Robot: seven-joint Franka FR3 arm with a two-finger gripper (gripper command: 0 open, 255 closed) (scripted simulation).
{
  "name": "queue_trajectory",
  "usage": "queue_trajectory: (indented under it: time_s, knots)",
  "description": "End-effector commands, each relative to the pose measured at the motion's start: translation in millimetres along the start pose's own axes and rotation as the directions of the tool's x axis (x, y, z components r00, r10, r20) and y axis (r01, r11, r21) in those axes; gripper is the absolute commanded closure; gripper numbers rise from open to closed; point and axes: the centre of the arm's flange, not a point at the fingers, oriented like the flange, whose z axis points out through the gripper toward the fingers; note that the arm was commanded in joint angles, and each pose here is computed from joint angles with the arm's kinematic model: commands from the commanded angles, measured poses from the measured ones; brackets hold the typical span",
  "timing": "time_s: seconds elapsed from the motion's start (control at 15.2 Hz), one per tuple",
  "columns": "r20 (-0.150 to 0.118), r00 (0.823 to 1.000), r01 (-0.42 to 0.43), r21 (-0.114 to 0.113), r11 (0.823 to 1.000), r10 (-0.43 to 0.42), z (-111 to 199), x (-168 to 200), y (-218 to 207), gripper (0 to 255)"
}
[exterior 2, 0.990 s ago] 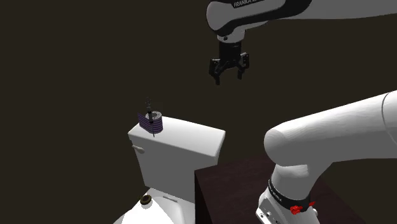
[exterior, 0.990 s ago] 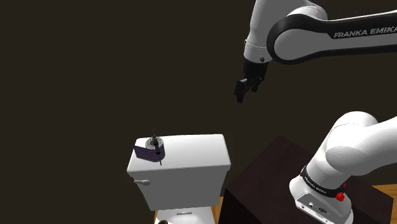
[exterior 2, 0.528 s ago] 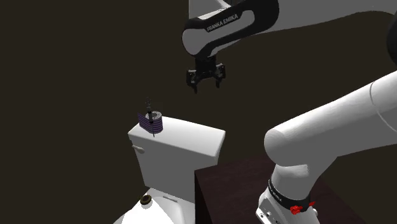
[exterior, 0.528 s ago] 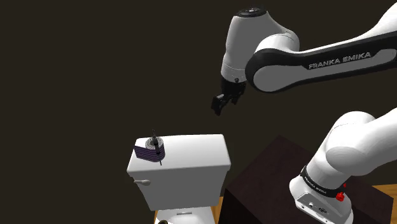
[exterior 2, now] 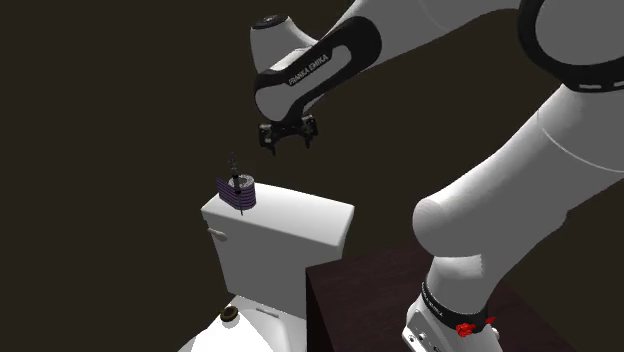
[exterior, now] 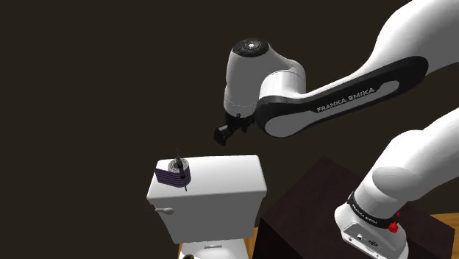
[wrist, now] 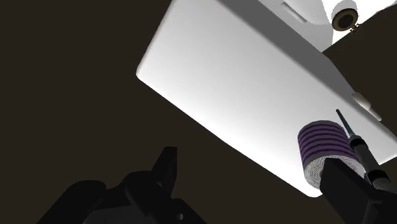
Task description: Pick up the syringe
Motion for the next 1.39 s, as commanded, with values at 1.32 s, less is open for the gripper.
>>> queue_trajectory:
  time_s: [1.32]
  knots:
    - [-0.21,0.974,-0.091,-0.026,0.996,0.083,106,44,-192,0]
